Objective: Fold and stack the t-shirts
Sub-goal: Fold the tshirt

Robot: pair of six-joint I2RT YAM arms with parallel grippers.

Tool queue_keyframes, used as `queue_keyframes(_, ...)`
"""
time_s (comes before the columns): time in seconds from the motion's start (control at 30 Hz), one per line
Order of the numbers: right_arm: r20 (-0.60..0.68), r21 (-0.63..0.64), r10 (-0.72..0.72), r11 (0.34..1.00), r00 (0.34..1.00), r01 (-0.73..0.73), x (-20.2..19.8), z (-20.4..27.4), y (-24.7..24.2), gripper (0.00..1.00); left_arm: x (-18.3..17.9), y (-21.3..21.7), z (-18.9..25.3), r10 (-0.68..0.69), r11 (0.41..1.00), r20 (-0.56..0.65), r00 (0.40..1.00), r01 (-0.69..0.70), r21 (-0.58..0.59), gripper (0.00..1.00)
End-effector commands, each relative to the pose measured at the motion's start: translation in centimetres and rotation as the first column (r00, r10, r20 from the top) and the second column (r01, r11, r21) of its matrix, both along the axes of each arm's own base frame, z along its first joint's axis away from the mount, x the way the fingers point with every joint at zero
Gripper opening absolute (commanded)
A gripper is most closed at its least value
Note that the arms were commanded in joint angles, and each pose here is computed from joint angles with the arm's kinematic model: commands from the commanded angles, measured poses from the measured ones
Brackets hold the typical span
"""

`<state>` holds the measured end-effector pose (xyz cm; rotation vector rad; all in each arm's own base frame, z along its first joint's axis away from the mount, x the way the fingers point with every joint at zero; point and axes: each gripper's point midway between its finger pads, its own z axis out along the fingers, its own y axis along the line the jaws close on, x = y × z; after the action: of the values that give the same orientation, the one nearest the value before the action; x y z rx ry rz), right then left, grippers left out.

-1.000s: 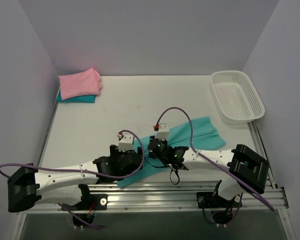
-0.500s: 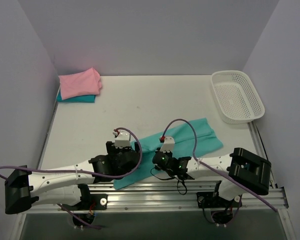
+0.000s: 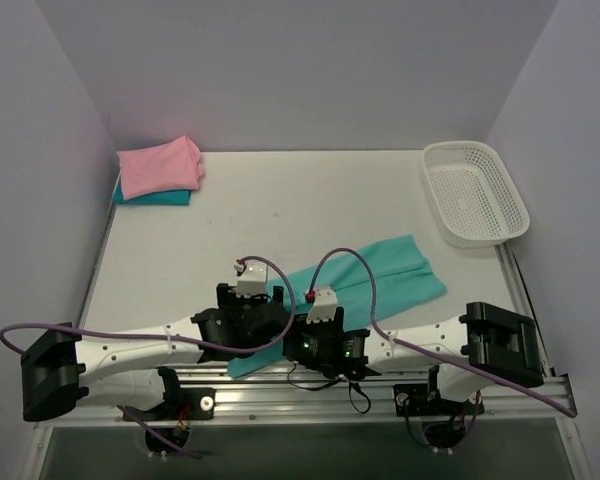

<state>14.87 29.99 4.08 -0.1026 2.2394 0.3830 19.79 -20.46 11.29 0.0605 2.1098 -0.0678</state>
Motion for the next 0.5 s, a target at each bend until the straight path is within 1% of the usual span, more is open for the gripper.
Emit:
queue_keyframes(0.0,0.102,0.047,-0.035,0.998,0.994,0.031,-0.5,5.6,0.7,0.84,0.6,-1.7,0.8,0.010,0.998,0.020,1.000,-0.008,-0.070,0.98)
queue_keyframes(0.1,0.135,0.057,-0.032,0.998,0.990,0.025,-1.1,7.3,0.9,0.84,0.6,-1.8,0.4,0.011,0.998,0.012,1.000,-0.011,-0.066,0.98)
queue_keyframes(0.2,0.160,0.061,-0.049,0.997,0.986,0.040,-0.8,8.3,0.7,0.84,0.4,-1.9,0.2,0.009,0.997,0.001,1.000,-0.009,-0.074,0.98)
queue_keyframes(0.27,0.199,0.060,-0.075,0.996,0.977,0.064,-0.1,9.2,0.4,0.84,0.3,-2.0,0.0,0.009,0.996,-0.005,1.000,-0.009,-0.086,0.98)
queue_keyframes(0.37,0.244,0.079,-0.125,0.991,0.962,0.109,1.0,10.5,-0.4,0.83,0.1,-1.8,0.1,0.010,0.993,-0.008,1.000,-0.010,-0.121,0.98)
queue_keyframes(0.47,0.250,0.142,-0.143,0.984,0.958,0.110,2.1,11.7,-0.5,0.82,-0.1,-1.1,1.1,0.025,0.984,0.004,1.000,-0.024,-0.175,0.98)
